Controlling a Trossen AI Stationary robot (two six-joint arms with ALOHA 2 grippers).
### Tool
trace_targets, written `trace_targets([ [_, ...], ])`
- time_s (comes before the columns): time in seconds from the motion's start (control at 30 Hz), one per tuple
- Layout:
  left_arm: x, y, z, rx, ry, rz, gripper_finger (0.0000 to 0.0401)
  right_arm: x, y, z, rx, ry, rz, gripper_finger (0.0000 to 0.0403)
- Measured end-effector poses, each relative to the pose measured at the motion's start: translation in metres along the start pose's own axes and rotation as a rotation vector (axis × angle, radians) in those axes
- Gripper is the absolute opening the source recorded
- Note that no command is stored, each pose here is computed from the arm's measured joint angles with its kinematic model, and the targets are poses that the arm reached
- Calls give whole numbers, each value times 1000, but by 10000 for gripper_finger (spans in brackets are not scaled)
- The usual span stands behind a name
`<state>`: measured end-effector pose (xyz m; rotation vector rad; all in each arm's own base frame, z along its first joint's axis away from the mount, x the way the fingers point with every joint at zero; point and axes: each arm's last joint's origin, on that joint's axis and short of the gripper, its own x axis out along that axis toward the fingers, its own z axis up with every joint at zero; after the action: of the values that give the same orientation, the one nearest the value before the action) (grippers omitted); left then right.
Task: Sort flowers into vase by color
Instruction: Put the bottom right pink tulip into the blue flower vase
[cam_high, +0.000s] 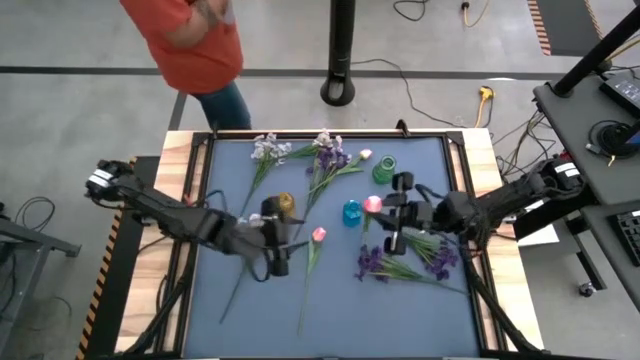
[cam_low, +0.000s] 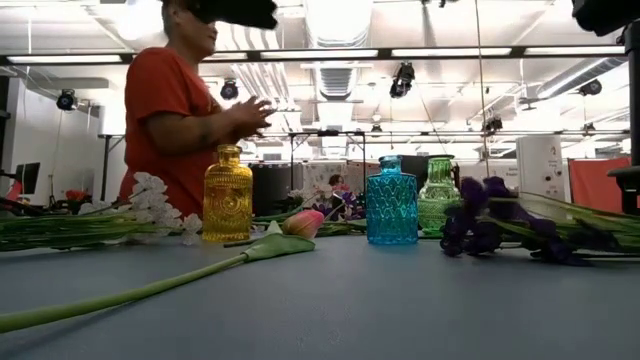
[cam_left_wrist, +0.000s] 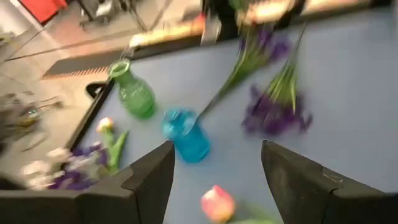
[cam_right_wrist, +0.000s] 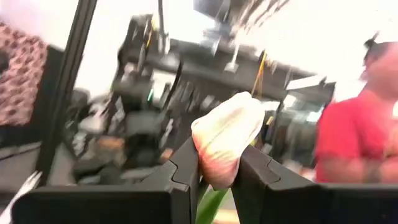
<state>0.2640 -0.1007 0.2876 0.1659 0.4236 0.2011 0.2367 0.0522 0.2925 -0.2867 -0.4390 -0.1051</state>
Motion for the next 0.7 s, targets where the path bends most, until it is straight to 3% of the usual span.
trace_targets([
  [0.13,-14,3,-13,-150,-203,-42,220,-2,-10,17,-85,-65,-65,63],
  [0.27,-22,10,-26,-225,-307,-43,219,-4,-17,26,-121,-85,-119,63],
  [0.4,-27,17,-31,-240,-326,-4,219,-4,-23,26,-290,-65,-177,63],
  [0.53,-32,21,-31,-240,-329,13,219,-5,-41,30,-426,-41,-372,63],
  [0.6,-34,22,-29,-223,-327,28,219,-5,-52,30,-442,-45,-444,63],
  [0.7,-36,25,-24,-209,-332,94,219,-4,-66,27,-363,-65,-500,63],
])
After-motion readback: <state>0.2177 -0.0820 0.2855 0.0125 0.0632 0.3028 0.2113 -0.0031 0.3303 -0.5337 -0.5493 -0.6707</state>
